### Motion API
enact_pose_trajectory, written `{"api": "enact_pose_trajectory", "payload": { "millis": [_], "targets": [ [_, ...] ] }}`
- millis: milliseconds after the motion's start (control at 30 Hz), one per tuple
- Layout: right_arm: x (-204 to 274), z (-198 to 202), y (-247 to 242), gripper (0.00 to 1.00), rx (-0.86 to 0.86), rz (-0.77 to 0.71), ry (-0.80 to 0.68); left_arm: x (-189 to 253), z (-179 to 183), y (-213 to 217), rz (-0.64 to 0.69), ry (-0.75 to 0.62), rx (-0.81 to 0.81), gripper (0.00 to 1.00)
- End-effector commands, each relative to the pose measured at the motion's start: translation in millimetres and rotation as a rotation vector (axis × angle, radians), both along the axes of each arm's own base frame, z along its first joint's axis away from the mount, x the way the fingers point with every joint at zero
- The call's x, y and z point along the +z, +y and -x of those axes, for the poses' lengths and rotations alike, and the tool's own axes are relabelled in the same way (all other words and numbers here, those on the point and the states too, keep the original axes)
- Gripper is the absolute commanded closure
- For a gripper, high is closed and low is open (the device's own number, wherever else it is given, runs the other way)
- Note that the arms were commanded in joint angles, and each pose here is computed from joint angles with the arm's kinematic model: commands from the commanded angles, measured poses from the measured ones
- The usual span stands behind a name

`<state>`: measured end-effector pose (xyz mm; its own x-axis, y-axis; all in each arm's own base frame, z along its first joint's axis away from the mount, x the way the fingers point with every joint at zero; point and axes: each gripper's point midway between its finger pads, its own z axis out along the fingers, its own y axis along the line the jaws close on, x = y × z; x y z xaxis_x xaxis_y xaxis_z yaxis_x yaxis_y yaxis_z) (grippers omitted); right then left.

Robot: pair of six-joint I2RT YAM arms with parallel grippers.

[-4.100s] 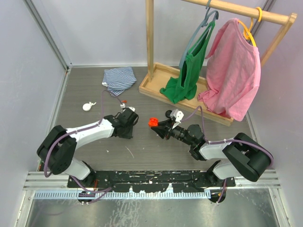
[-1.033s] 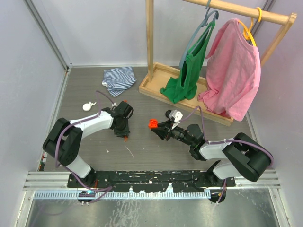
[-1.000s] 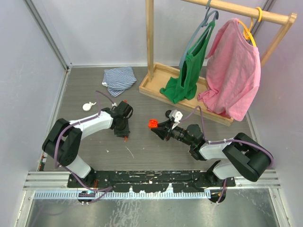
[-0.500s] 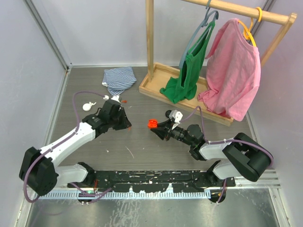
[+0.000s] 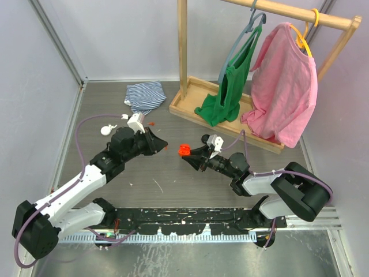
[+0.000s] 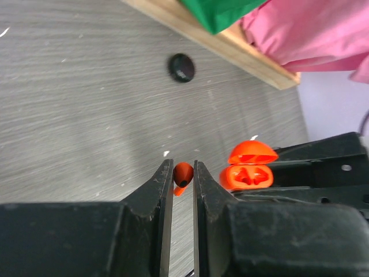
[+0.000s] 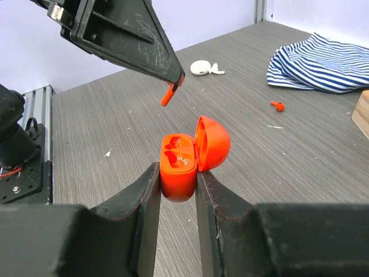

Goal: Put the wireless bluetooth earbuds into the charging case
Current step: Place the earbud in the charging case.

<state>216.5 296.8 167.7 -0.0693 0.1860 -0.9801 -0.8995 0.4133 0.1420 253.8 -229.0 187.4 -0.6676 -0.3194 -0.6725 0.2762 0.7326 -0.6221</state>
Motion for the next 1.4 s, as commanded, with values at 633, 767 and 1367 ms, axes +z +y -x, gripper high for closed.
{"api": "enact_pose_trajectory", "payload": {
  "millis": [633,767,1367],
  "targets": [
    [69,11,-10,0.99,-0.006,-0.203,-0.159,101,35,-67,0.357,-0.295,-0.287,0.94],
    [73,13,-12,0.99,-0.007,-0.214,-0.163,96,36,-72,0.347,-0.290,-0.296,0.94],
    [80,17,-14,0.99,0.001,-0.232,-0.174,92,37,-79,0.350,-0.301,-0.303,0.94]
  ]
}}
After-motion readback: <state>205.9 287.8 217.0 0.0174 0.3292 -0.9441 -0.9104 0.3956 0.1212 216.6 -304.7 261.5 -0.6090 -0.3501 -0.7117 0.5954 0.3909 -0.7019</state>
